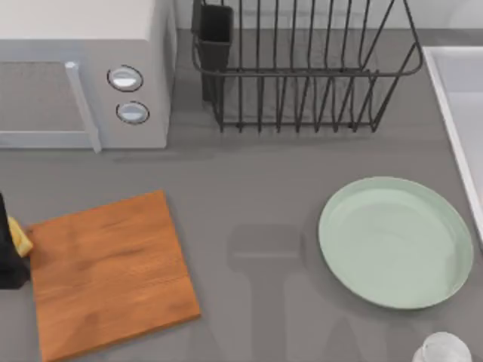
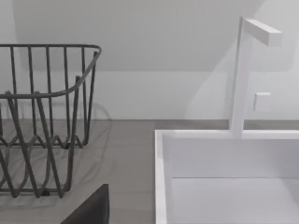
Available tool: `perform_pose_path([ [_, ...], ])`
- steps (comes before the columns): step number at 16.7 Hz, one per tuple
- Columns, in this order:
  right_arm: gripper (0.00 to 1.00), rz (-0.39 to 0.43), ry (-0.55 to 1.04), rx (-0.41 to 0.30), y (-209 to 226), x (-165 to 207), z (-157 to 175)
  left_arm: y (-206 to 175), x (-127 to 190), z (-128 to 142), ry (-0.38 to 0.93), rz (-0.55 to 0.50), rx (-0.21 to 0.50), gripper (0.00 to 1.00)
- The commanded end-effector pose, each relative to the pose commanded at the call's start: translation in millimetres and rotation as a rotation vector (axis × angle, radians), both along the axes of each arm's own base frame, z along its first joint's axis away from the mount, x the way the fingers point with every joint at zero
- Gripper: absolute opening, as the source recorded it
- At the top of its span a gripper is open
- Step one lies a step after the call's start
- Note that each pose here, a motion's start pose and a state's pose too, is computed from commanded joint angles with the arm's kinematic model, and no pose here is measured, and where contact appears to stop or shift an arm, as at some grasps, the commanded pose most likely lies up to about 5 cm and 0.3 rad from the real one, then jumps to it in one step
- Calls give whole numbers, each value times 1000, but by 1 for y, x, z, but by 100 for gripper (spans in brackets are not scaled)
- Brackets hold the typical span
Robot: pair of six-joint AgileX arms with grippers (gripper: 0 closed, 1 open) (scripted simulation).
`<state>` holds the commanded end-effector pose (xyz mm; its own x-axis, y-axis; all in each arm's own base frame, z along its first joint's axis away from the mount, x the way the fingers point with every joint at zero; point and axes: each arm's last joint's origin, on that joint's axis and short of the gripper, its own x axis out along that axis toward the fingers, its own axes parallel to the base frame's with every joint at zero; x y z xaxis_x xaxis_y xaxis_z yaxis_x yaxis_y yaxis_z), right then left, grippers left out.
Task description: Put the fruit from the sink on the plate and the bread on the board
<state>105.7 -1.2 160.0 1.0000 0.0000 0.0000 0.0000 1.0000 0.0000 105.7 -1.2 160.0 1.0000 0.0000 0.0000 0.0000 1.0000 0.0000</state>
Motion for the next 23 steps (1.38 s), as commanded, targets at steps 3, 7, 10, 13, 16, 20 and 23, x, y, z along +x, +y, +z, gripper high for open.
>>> perform_pose_path([
  [3,100,0,0,0,0,0,0,0,0,0,0,0,0,100],
  [7,100,0,0,0,0,0,0,0,0,0,0,0,0,100],
  [10,100,0,0,0,0,0,0,0,0,0,0,0,0,100],
  [13,100,-2,7,-2,0,0,2,0,0,0,0,0,0,100],
  [16,100,-18,77,-18,-2,2,17,0,0,0,0,0,0,100],
  [20,100,-53,287,-51,-7,18,49,0,0,0,0,0,0,100],
  [23,100,-75,531,-70,-15,50,70,0,0,0,0,0,0,100],
])
